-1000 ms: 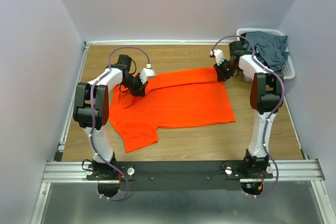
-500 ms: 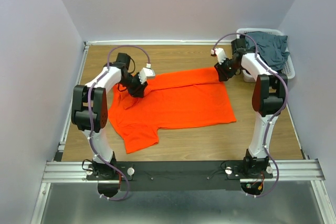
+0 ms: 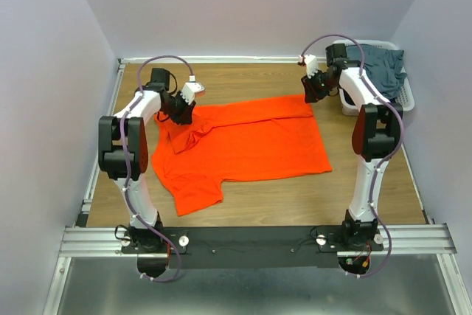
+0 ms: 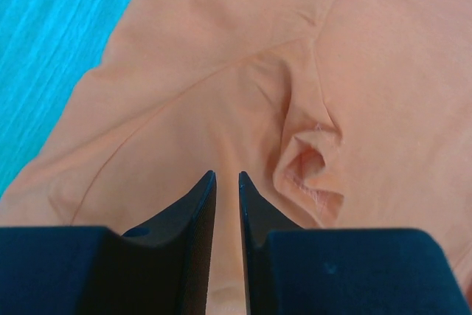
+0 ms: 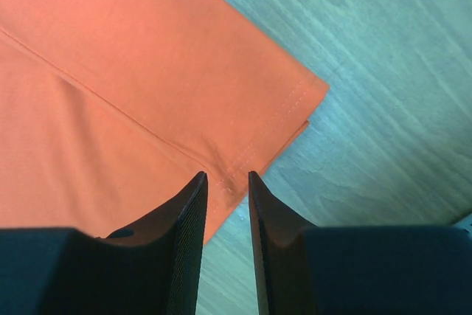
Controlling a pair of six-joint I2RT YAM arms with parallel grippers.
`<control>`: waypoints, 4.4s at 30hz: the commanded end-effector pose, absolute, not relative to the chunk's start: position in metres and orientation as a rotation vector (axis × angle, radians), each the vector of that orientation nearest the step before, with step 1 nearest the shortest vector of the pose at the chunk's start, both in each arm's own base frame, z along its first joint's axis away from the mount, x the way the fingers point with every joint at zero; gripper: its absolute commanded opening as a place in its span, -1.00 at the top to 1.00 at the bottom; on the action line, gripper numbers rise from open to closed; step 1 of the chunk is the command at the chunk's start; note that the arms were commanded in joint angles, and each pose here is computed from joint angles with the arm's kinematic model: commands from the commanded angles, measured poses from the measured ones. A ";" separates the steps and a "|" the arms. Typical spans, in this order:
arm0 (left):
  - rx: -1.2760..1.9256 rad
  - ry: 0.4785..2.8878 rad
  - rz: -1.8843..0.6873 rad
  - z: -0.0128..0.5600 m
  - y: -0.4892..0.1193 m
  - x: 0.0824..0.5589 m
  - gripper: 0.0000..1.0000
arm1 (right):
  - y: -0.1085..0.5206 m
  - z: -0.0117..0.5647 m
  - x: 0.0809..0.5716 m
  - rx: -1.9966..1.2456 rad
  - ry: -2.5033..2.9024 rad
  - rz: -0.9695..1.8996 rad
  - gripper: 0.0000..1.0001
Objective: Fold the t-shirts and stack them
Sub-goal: Fold the tshirt
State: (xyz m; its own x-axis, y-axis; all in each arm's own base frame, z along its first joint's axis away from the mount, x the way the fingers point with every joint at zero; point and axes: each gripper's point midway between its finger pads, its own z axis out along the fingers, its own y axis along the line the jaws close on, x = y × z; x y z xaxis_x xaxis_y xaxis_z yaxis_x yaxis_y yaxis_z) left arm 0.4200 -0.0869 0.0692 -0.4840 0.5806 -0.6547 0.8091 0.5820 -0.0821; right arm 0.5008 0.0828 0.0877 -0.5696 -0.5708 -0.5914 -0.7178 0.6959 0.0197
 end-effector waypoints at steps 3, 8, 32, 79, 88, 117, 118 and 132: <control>1.141 2.289 -0.473 0.043 -0.107 0.417 0.52 | 0.084 0.070 0.503 -0.937 2.413 0.375 0.31; 1.277 2.294 -0.481 0.029 -0.135 0.388 0.53 | 0.083 0.069 0.503 -0.932 2.414 0.378 0.31; 0.777 2.372 -0.300 0.073 -0.033 0.446 0.47 | 0.112 0.055 0.520 -0.883 2.439 0.406 0.39; 1.293 2.178 -0.419 0.105 -0.043 0.313 -0.19 | 0.097 0.098 0.328 -1.336 2.477 0.314 -0.14; 1.296 2.196 -0.408 0.095 -0.041 0.294 -0.18 | 0.084 0.052 0.301 -1.417 2.521 0.195 0.13; 1.426 2.264 -0.211 0.045 -0.016 0.296 -0.13 | 0.065 0.020 0.301 -1.482 2.541 0.055 0.99; 1.434 2.263 -0.202 0.043 -0.016 0.296 -0.13 | 0.065 0.020 0.301 -1.481 2.543 0.058 0.99; 1.540 2.310 -0.174 0.019 -0.011 0.280 -0.15 | 0.063 0.019 0.299 -1.476 2.556 0.053 0.99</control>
